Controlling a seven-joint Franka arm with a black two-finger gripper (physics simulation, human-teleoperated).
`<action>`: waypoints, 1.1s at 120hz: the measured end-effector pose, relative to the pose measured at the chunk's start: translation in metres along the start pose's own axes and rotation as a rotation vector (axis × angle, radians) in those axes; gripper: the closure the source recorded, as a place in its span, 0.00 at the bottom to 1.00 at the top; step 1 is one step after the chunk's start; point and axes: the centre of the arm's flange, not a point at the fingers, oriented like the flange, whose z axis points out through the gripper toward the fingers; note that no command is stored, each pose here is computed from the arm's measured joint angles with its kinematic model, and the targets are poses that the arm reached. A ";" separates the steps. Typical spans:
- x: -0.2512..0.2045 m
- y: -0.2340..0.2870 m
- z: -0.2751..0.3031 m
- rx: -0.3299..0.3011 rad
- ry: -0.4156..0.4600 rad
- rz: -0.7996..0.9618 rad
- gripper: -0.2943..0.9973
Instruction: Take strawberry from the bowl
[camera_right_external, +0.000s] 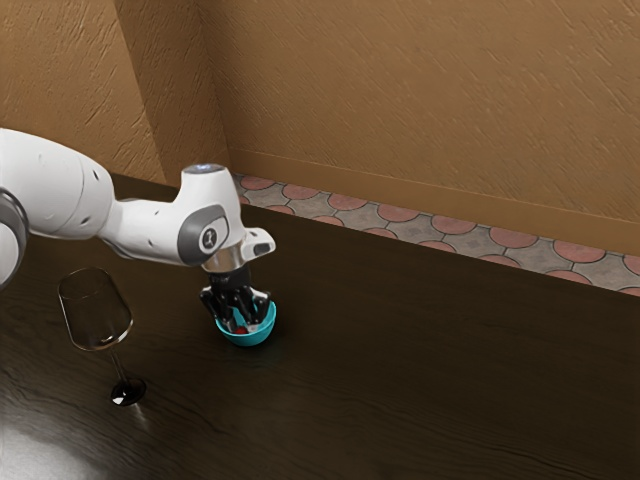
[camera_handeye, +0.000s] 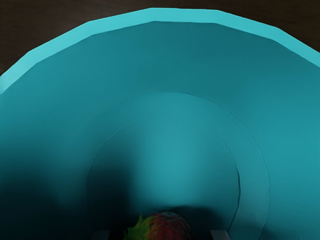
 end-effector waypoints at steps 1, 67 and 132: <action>0.000 0.000 0.000 0.000 0.000 -0.001 0.61; 0.002 0.001 -0.032 -0.002 0.052 -0.020 0.67; 0.000 0.143 -0.049 -0.016 0.122 0.177 0.41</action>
